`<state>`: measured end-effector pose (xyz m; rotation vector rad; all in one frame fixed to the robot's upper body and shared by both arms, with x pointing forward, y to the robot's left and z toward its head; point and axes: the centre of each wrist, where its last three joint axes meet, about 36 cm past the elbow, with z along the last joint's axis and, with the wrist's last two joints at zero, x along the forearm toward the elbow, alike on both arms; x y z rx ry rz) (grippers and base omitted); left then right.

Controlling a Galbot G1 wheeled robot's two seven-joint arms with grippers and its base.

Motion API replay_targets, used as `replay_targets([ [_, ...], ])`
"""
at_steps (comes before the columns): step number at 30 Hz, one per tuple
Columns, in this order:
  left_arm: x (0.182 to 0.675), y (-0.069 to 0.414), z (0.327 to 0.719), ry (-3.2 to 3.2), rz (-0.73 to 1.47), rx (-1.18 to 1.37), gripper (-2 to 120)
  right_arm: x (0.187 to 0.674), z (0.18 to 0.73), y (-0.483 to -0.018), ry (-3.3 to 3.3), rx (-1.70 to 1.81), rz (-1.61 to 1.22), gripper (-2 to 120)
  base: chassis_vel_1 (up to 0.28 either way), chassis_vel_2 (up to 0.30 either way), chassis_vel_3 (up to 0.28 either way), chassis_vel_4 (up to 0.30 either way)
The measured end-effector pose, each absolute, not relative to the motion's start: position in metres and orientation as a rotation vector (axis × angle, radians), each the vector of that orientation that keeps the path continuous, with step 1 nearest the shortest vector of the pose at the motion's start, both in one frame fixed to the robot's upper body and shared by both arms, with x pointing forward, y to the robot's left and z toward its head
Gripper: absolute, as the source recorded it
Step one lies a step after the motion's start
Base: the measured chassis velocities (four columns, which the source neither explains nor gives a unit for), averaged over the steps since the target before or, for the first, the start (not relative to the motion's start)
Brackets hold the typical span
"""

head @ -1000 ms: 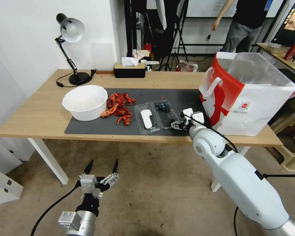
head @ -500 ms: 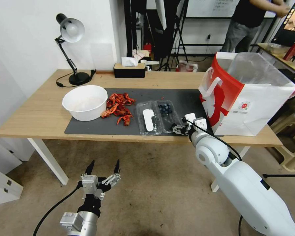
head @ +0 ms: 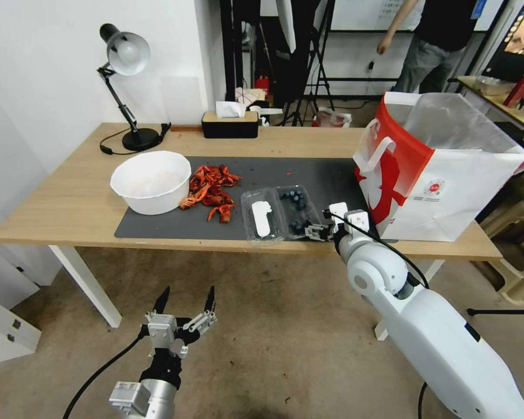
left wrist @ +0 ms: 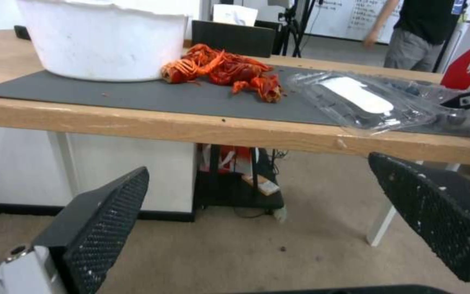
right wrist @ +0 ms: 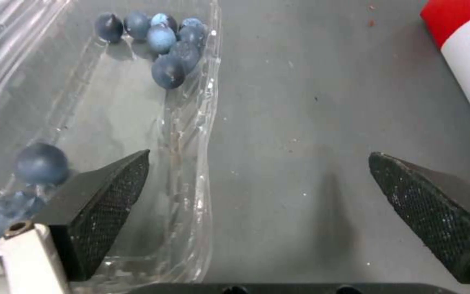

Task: Close the takeout container lid, then place the container into the takeout bag.

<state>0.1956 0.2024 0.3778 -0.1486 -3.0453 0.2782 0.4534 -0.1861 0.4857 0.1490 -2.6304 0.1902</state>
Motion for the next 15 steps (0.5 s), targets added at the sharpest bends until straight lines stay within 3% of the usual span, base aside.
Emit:
replay_targets([
  [15,0.197,0.200,0.375,-3.054,0.286,-0.151,100,0.447,0.517,-0.195,-2.758,0.233,0.059,100,0.000,0.000,0.000,0.000],
])
